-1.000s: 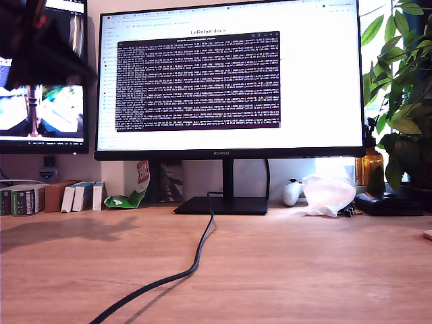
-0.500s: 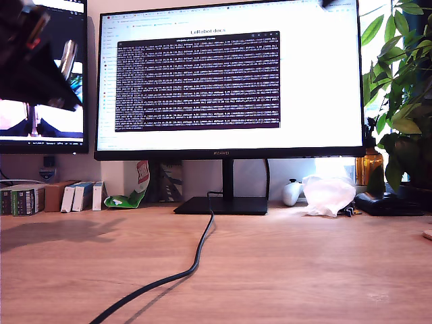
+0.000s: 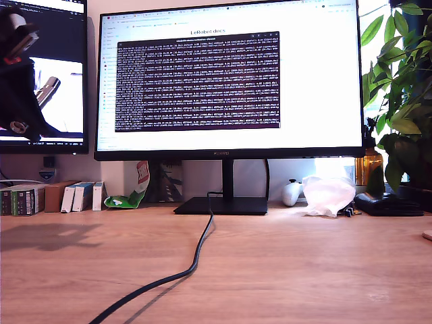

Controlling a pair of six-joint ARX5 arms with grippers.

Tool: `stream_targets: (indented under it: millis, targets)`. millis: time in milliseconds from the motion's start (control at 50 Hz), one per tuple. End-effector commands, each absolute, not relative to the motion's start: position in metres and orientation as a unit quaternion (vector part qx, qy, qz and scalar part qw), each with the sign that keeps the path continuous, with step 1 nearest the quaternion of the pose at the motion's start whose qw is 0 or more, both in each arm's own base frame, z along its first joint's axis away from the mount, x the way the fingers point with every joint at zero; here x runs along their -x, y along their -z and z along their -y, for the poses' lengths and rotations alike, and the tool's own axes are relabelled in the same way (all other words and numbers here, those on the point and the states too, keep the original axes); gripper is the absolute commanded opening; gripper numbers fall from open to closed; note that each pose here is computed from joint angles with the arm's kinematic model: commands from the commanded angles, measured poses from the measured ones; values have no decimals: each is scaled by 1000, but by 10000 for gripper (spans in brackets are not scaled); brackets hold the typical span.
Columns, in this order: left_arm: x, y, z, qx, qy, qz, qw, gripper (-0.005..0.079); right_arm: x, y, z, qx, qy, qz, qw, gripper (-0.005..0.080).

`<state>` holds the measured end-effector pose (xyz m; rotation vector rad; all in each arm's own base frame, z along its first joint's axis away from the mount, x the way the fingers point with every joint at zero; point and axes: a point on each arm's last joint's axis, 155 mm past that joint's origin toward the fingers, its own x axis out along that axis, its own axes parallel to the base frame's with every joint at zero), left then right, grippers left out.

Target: Pick the metallic laser pointer with your right arm, pass it to your left arm, then place it down to the left side of the table

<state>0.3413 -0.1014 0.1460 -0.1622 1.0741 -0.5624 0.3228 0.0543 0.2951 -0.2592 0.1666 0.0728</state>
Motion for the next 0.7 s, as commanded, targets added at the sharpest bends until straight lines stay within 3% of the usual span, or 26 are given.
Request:
stream_targets:
  millis: [0,380,680]
  targets:
    - [-339,-122,99,83,255,-544,795,-20,-314,-289,-42,114,-9,-78,990,-8]
    - [-321,-69,94,103,235,-671,696,-20,-281,-242,-17,128,28,-107,986,-8]
    - [-309,-43,86,115,209,-743,625,-20,-281,-242,-18,126,26,-102,986,-8]
